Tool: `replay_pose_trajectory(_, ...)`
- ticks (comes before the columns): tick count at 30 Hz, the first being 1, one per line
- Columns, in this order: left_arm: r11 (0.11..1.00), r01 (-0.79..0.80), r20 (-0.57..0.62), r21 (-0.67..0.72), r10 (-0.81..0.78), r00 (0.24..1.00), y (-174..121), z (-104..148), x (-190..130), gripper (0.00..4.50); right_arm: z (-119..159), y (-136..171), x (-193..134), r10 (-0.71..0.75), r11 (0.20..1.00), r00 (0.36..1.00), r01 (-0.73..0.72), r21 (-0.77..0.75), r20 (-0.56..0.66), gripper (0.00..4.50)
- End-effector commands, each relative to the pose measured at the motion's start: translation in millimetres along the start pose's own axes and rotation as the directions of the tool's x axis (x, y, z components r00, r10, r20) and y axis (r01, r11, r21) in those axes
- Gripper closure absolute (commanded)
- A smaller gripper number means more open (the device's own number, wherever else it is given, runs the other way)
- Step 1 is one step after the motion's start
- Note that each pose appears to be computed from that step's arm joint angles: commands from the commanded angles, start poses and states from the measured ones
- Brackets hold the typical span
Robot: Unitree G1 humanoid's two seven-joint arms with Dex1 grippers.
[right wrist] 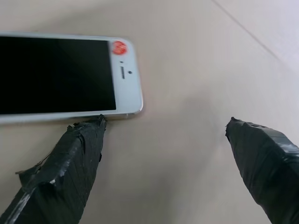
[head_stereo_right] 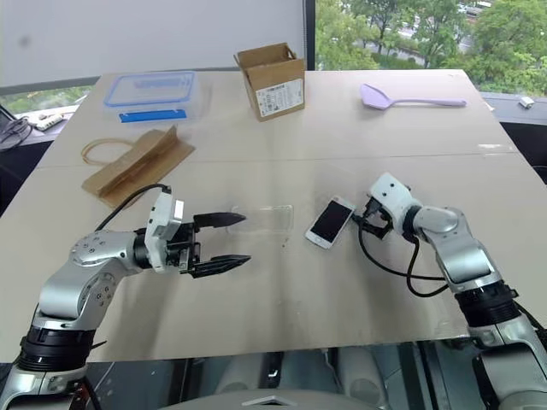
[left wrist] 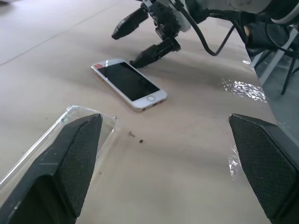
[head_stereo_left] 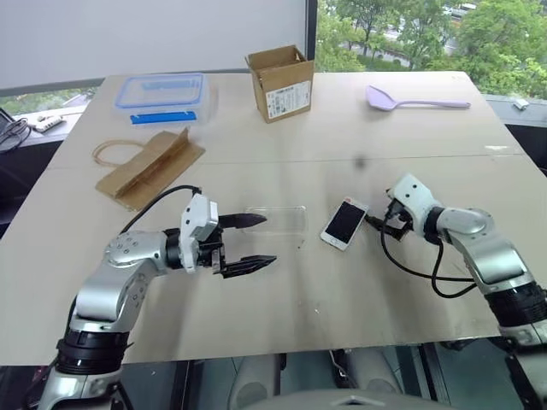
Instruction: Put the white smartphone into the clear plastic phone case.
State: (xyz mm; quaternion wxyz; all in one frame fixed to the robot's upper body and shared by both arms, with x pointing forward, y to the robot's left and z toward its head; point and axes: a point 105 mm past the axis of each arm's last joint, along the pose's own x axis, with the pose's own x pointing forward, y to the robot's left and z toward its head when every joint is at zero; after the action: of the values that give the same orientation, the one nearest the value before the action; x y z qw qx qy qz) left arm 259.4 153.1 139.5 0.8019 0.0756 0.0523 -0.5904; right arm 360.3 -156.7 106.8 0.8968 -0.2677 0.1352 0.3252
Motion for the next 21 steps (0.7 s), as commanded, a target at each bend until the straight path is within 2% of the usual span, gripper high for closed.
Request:
replay_pose_trajectory(1,0.999,0.004,-0.004,0.052,-0.003,1.0,-2.2,11.4,3.3,0.06,11.5,-8.4,3.5,-0.035,0.998,0.999,0.037,-0.056,0.038,0.0)
replay_pose_trajectory(6,0.998,0.001,-0.013,0.057,-0.001,1.0,-0.4,13.0,7.3,0.06,15.5,-5.3,7.0,-0.005,0.998,0.998,0.01,-0.069,0.068,0.0)
replay_pose_trajectory(11,0.998,-0.003,-0.016,0.058,0.004,1.0,4.0,15.2,9.3,0.06,30.0,-3.4,-17.7,0.066,0.98,0.991,-0.087,0.178,0.118,0.0)
replay_pose_trajectory(14,0.998,0.0,-0.024,0.056,0.002,1.0,6.5,16.0,11.1,0.06,43.5,16.0,-28.8,0.112,0.955,0.983,-0.147,0.258,0.145,0.0)
replay_pose_trajectory(19,0.998,0.002,-0.026,0.066,0.0,1.0,10.2,19.2,15.8,0.06,40.2,43.6,-23.7,0.05,0.933,0.997,-0.07,0.354,0.064,0.0)
replay_pose_trajectory(21,0.996,-0.01,-0.029,0.089,0.013,0.999,13.2,20.7,17.1,0.06,31.7,52.6,-19.6,0.02,0.95,0.997,0.002,0.312,-0.068,0.0)
